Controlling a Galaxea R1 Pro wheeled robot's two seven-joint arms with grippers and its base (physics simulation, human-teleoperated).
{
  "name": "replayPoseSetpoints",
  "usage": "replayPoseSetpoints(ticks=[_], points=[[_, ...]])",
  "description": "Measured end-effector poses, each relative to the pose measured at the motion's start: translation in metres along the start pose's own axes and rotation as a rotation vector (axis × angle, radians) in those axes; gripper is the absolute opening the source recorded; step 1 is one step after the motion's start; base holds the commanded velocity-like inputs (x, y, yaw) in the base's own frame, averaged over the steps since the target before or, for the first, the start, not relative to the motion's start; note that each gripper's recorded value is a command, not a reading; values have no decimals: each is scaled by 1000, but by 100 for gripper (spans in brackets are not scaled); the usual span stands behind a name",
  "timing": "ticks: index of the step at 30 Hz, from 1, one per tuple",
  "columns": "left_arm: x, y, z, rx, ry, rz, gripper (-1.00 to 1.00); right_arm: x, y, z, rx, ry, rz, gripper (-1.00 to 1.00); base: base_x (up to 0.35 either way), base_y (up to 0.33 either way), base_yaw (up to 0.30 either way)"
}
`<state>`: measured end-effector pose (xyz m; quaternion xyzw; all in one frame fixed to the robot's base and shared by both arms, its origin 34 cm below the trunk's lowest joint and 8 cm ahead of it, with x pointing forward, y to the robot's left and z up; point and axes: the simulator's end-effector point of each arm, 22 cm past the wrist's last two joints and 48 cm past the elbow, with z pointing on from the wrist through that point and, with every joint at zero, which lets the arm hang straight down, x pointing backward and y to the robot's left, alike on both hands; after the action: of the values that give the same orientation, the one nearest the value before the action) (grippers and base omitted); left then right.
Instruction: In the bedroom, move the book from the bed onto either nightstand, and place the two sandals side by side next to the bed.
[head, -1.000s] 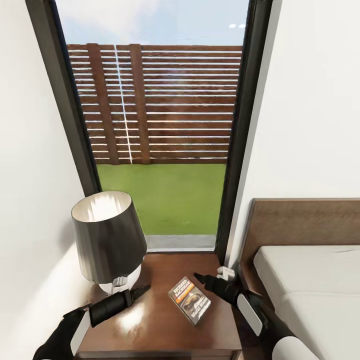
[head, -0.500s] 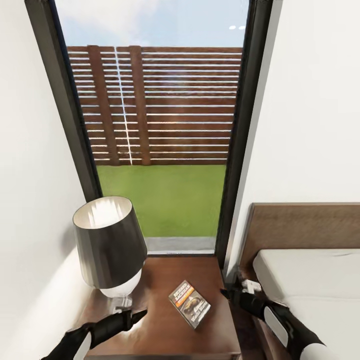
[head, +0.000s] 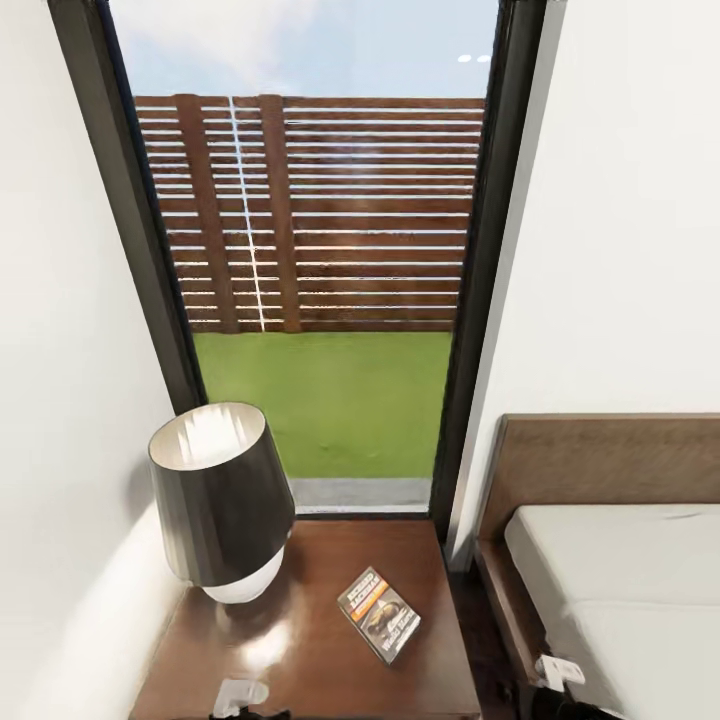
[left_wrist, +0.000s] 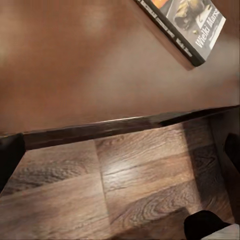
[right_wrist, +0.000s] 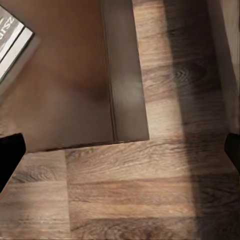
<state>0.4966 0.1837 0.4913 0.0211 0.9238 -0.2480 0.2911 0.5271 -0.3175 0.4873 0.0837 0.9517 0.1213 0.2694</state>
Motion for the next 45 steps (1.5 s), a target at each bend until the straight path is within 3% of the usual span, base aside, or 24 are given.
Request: replayPoseSetpoints(ticks=[5,11,15,19,23,26,30,34,36,40,45], points=[[10,0,-7,-32,23,1,100,20,-5,-10,15,64,-55,100,0,0,0],[22,1,-17,-60,48,-6,100,35,-9,-22,31,104,-57,100,0,0,0],[40,16,-27,-163,79,-8,100,37,-9,-29,33,112,-57,100,0,0,0],[62,28,-41,-247,125,20,100,50,-6,-36,33,135,-52,100,0,0,0],[91,38,-58,-327,193,85,100,57,-4,-43,30,158,-43,100,0,0,0],[104,38,-67,-348,217,89,100,56,10,-48,-28,163,-37,100,0,0,0],[118,35,-79,-356,242,86,100,54,62,-62,-266,168,-16,100,0,0,0],[133,31,-91,-358,267,80,100,51,77,-73,-337,170,-9,100,0,0,0],[140,29,-97,-360,278,76,100,91,60,-82,-276,224,1,100,0,0,0],[139,26,-102,-361,281,74,100,110,24,-86,-110,250,-6,100,0,0,0],[135,23,-108,-361,282,74,100,123,11,-97,-49,271,-8,100,0,0,0]])
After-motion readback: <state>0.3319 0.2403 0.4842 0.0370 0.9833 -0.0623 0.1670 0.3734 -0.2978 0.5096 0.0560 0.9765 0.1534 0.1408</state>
